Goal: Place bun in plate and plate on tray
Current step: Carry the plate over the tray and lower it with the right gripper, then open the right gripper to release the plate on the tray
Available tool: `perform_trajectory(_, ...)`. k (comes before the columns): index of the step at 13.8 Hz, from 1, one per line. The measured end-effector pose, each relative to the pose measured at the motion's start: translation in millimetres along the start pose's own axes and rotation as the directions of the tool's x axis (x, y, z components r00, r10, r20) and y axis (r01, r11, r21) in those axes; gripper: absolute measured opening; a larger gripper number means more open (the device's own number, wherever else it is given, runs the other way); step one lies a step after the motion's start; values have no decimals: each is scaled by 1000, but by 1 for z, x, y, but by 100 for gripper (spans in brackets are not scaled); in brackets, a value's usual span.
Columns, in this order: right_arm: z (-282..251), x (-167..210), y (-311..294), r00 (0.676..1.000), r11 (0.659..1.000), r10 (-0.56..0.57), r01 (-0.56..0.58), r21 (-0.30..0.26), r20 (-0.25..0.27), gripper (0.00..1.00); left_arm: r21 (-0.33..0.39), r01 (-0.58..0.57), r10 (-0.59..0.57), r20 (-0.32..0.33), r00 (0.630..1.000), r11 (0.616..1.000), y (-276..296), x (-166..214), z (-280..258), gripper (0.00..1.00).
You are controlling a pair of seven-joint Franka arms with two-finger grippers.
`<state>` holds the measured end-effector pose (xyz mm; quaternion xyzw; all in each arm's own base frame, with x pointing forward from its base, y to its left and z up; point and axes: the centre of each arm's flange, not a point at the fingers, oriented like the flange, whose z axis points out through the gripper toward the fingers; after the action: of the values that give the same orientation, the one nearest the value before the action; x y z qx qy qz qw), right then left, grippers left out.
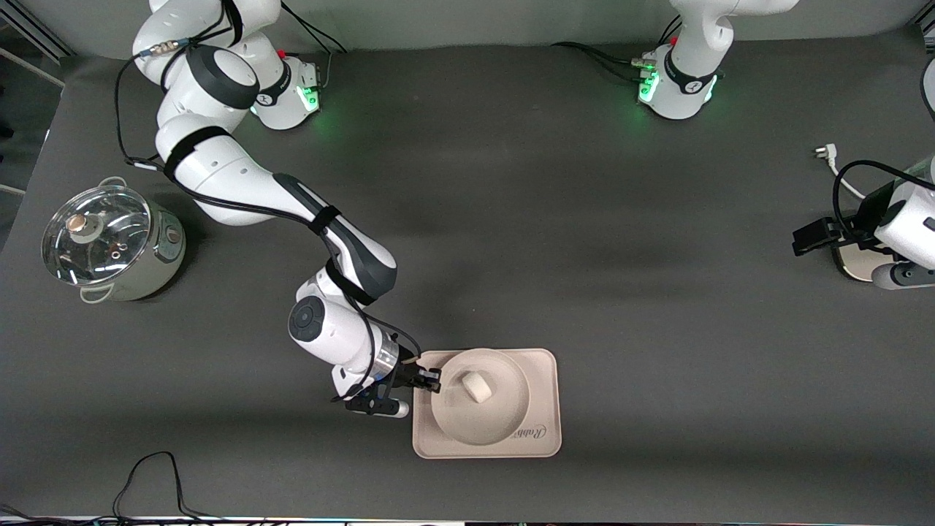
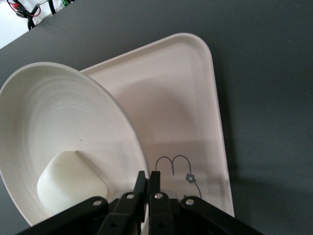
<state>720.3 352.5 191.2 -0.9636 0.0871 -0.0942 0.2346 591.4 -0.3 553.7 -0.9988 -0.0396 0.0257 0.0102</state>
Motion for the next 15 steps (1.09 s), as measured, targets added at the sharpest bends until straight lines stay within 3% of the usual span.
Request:
perform_trajectory(9, 15, 4, 16, 999, 1000, 8, -7, 22, -50, 4, -1, -1, 1, -2, 1000, 1000, 1, 0, 0, 100)
perform_trajectory(10, 13, 5, 16, 998, 1000, 7, -5, 25, -56, 9, -1, -1, 1, -2, 1000, 1000, 1, 0, 0, 100)
perform_trajectory(15, 3, 15, 14, 995, 999, -47, 47, 4, -90, 62, -1, -1, 1, 0, 1000, 1000, 1, 0, 0, 100)
